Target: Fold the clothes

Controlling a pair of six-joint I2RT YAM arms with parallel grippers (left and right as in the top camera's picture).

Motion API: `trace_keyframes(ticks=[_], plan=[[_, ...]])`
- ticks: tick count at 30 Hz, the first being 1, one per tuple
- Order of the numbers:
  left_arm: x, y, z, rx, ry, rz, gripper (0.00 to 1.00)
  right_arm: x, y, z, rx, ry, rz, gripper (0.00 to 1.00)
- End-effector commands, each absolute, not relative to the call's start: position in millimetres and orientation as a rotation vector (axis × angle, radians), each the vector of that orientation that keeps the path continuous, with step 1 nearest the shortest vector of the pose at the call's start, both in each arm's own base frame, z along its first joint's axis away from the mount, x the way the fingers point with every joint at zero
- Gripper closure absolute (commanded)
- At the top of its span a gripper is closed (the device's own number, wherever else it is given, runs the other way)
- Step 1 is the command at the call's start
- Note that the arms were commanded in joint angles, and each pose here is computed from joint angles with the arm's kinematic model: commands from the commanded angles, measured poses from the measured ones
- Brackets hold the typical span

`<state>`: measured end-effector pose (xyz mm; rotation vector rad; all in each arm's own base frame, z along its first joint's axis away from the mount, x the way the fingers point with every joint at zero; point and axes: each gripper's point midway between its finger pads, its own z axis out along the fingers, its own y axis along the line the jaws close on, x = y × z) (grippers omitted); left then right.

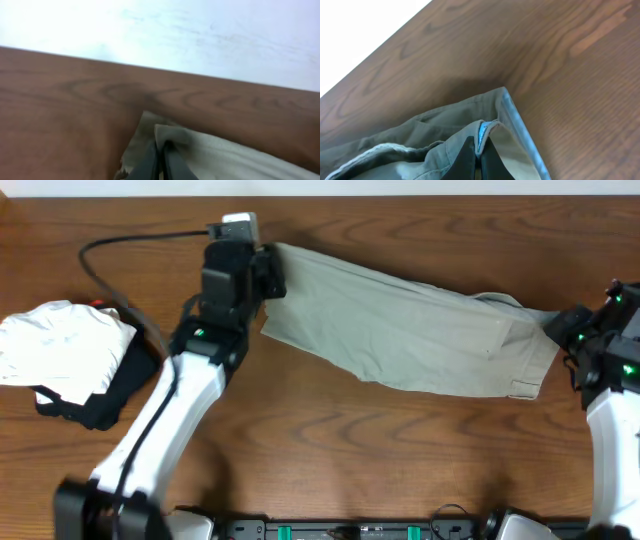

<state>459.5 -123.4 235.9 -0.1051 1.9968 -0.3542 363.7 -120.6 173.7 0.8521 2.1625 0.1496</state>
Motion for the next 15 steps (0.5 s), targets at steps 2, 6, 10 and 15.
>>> trace_keyframes(ticks=[2,6,10,15], plan=[[487.4,-125.8,208.8,-0.1,1.988,-0.308,0.94,374.4,-131.3,159.7,0.882,2.172,0.124,0.99],[502.6,-134.0,185.4,-0.093,1.986,-0.316,0.94,384.2,-135.4,136.7,0.906,2.201,0.127,0.99],[511.6,-136.9,173.0,-0.092,1.976,-0.318,0.94,396.0,-139.8,115.6,0.913,2.216,0.127,0.99],[517.8,-138.8,164.3,-0.092,1.966,-0.321,0.72,408.4,-144.7,95.4,0.936,2.211,0.136,0.98]])
